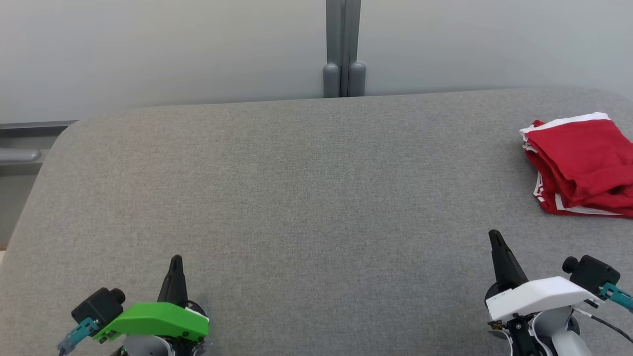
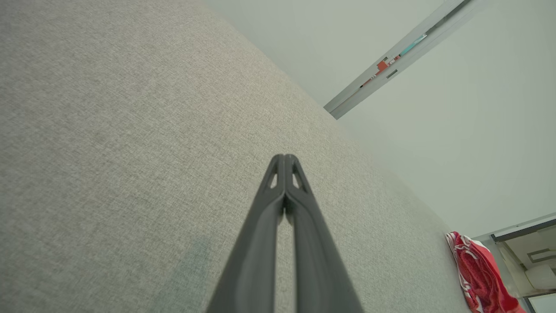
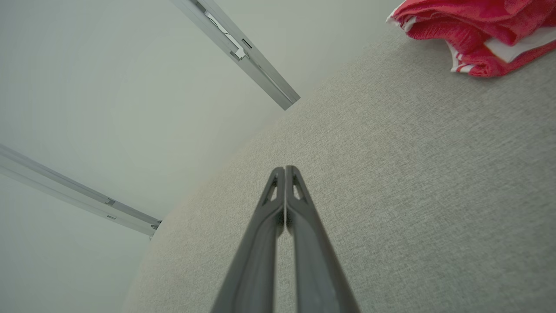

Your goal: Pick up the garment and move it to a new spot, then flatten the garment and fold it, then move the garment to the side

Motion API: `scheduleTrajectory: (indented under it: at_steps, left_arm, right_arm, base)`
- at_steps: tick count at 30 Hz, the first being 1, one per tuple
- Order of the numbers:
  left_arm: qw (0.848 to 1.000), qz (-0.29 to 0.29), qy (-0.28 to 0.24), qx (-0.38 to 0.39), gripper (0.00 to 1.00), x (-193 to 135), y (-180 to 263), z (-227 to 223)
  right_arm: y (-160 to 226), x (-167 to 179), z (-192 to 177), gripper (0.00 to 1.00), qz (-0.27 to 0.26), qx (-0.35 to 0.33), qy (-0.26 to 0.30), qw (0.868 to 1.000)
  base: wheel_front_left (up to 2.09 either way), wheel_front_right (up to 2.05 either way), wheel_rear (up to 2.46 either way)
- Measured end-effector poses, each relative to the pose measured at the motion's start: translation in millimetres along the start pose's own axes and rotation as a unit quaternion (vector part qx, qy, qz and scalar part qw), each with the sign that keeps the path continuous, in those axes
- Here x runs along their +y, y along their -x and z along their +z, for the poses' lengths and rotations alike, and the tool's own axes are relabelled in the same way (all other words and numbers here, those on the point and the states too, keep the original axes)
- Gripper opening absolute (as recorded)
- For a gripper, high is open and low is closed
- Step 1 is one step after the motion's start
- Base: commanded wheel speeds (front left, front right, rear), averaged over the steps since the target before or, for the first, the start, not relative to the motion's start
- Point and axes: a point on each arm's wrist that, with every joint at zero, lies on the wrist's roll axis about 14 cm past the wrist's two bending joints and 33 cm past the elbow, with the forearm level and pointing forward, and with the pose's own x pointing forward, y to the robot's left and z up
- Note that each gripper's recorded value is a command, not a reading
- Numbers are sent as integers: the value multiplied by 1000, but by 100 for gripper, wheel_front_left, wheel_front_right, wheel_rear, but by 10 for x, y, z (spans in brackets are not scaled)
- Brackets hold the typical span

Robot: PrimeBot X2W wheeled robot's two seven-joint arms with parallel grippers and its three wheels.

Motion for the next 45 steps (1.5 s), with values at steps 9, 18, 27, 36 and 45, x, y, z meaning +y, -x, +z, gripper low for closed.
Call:
scheduleTrajectory:
  at_steps: [9,18,27,36,45]
  left_arm:
    - [998,-1,56,1,0,17,-21,57]
    - [994,-5,107,0,0,21,-40,117]
    - [988,-11,153,-2,0,24,-53,177]
    - [980,-18,196,-6,0,18,-68,246]
    - [972,-28,234,-9,0,5,-77,305]
  right_arm:
    - [-28,-22,52,0,-5,-4,-57,998]
    - [-34,-59,82,0,-11,-6,-108,994]
    - [-50,-78,121,0,-13,-10,-155,988]
    - [-67,-89,160,0,-13,-14,-199,980]
    - [-73,-109,188,0,-14,-17,-239,971]
  base:
    - [0,0,0]
    - [0,0,0]
    - [0,0,0]
    - [0,0,0]
    - [0,0,0]
